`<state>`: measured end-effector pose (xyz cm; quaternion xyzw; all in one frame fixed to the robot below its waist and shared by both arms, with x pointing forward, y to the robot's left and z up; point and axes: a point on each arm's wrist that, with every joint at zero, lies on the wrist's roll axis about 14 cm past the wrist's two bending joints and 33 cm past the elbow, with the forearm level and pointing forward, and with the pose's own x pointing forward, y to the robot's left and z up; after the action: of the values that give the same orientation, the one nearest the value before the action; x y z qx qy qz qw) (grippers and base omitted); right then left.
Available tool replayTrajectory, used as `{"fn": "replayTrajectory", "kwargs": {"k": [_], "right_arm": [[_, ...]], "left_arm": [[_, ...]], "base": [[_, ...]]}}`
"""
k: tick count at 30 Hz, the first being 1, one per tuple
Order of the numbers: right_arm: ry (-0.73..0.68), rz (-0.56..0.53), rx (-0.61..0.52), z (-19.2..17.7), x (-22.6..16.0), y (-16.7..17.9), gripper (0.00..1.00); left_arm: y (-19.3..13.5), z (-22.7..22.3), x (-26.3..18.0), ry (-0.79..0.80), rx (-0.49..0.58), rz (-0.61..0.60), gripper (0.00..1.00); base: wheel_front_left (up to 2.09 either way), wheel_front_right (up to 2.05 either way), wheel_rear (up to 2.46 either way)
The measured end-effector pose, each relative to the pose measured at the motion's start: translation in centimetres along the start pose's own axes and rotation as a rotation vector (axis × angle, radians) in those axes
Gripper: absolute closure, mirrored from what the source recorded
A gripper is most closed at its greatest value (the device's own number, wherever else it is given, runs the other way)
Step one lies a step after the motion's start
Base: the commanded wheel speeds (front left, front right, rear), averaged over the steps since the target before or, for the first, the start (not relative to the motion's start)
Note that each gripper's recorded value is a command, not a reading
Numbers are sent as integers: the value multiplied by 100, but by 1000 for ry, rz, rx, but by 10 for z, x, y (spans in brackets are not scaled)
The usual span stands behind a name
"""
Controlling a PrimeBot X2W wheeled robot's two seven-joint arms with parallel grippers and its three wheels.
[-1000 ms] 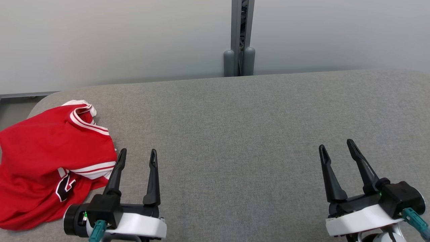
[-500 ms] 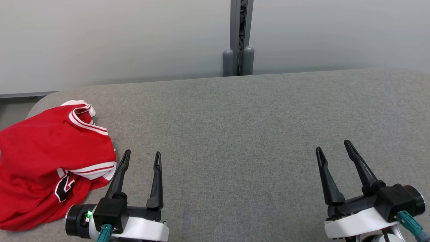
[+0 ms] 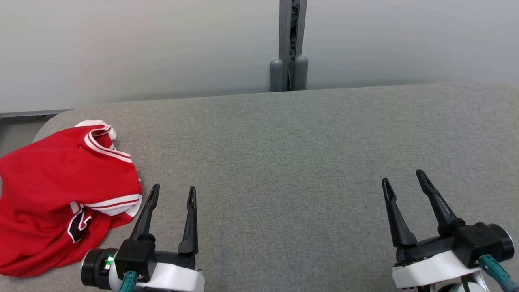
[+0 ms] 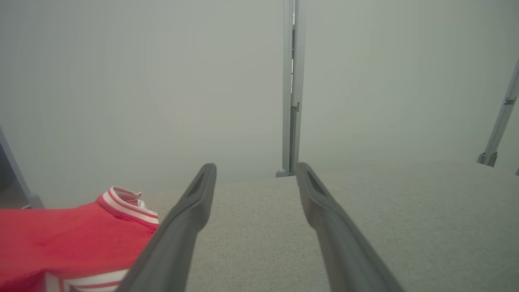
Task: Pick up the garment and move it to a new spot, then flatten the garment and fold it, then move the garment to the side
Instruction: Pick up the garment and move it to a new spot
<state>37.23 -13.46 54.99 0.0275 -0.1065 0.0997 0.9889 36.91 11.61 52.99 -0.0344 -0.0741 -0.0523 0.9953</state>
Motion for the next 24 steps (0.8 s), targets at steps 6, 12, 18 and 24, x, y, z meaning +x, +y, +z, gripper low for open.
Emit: {"fn": "replayTrajectory", "kwargs": {"k": [6,12,18,24], "right_arm": [[1,21,3,-1,3,6,0],[8,73,17,-5,8,24,0],[12,132,33,-8,14,43,0],[12,193,46,-9,20,63,0]], "left_arm": [[6,0,-3,3,6,20,0],[21,3,-11,-2,18,68,0],[38,5,-24,-3,29,132,0],[56,7,-40,-2,33,197,0]], "base": [[0,0,0],[0,0,0],[0,0,0],[0,0,0]]}}
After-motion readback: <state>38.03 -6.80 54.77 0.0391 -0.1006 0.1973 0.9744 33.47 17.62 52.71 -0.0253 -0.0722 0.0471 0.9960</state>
